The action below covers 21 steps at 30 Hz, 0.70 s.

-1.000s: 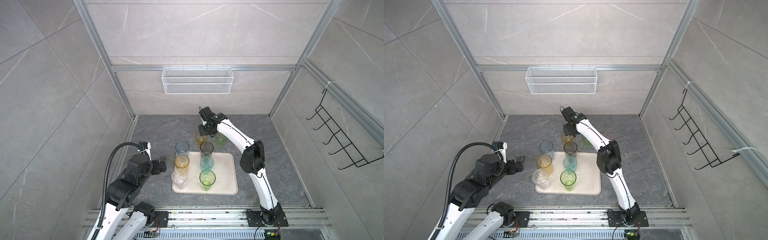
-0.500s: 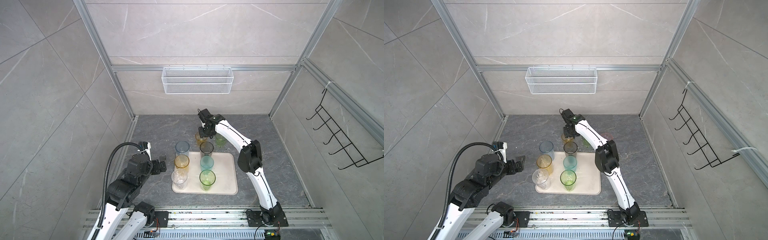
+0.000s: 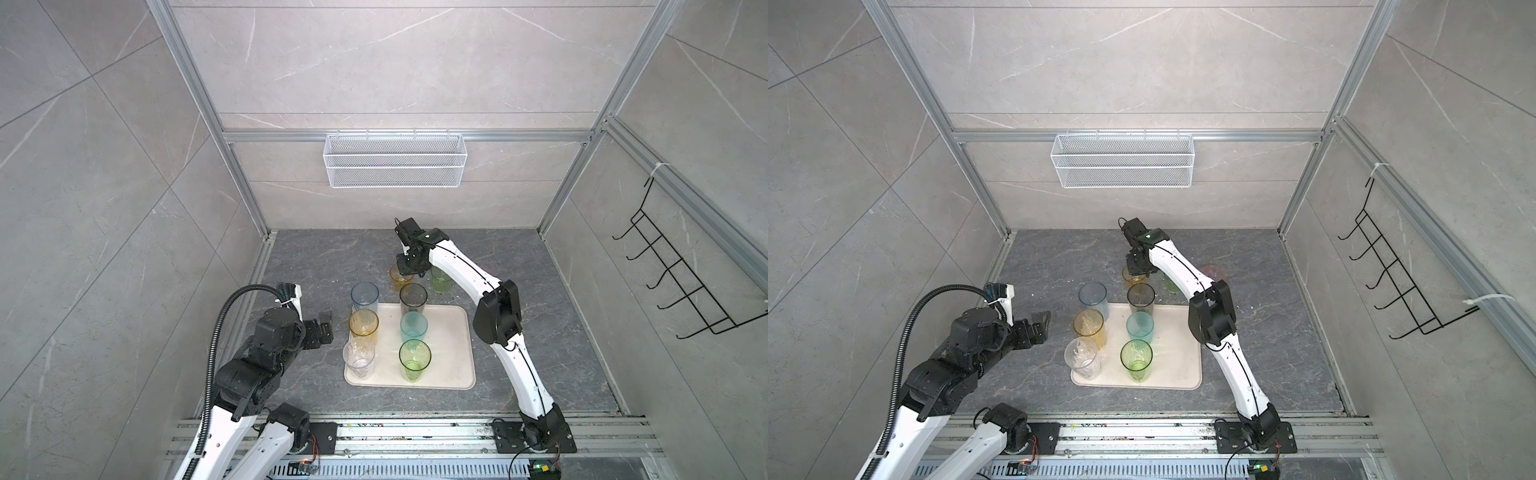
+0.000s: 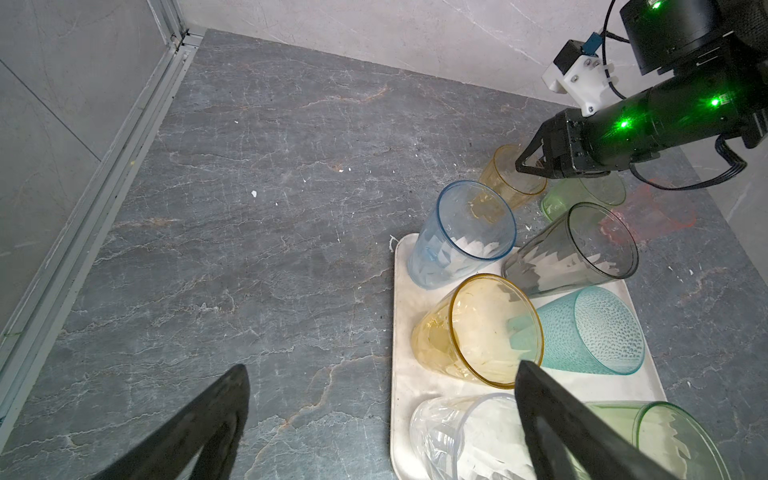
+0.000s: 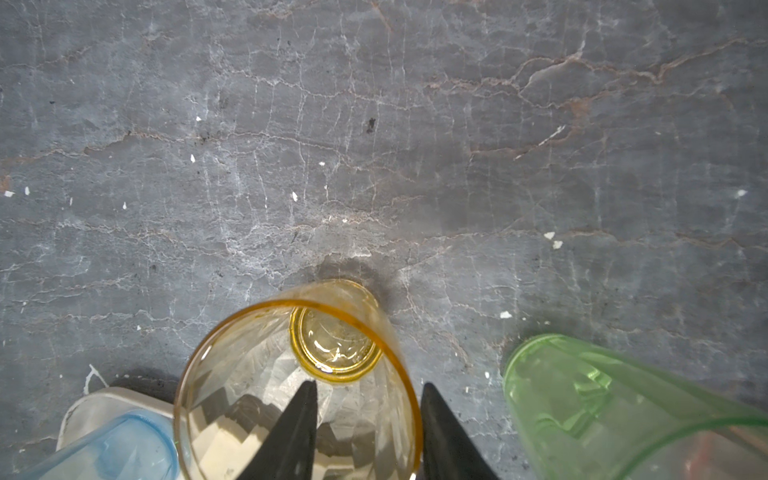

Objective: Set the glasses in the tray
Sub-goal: 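Lower the right gripper onto the amber cup's rim and close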

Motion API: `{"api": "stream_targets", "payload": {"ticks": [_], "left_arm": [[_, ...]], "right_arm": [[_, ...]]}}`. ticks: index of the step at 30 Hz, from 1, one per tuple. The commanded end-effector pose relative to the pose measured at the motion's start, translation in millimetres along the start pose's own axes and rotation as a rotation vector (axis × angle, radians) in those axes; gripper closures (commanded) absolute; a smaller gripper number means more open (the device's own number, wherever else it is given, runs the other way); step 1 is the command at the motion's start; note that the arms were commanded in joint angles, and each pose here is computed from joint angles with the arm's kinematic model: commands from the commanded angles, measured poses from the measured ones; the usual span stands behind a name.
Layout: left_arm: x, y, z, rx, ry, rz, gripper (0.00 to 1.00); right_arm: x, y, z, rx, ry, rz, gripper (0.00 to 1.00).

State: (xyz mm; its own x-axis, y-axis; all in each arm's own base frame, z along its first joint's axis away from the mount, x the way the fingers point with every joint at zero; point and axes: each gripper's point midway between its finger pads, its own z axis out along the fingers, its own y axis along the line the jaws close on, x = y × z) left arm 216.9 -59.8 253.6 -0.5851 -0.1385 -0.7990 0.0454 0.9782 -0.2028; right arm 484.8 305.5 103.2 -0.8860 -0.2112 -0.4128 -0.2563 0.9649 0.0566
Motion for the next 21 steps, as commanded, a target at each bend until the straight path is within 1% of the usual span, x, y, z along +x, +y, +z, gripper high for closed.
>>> {"api": "stream_targets", "payload": {"ticks": [1,9,21], "left_arm": [[-6.5,-0.2,-0.7,0.0,-0.026,-0.019,0.0],[-6.6,-0.6,-0.8,0.002,-0.026,-0.02,0.0],[-6.5,-0.6,-0.8,0.002,-0.026,-0.02,0.0]], "right_arm": [[2.8,-0.3,6.6,-0.003,0.021,0.018,0.62],[2.9,0.8,9.0,-0.004,0.028,0.019,0.75],[0.2,0.4,3.9,0.0,0.028,0.019,0.87]]}}
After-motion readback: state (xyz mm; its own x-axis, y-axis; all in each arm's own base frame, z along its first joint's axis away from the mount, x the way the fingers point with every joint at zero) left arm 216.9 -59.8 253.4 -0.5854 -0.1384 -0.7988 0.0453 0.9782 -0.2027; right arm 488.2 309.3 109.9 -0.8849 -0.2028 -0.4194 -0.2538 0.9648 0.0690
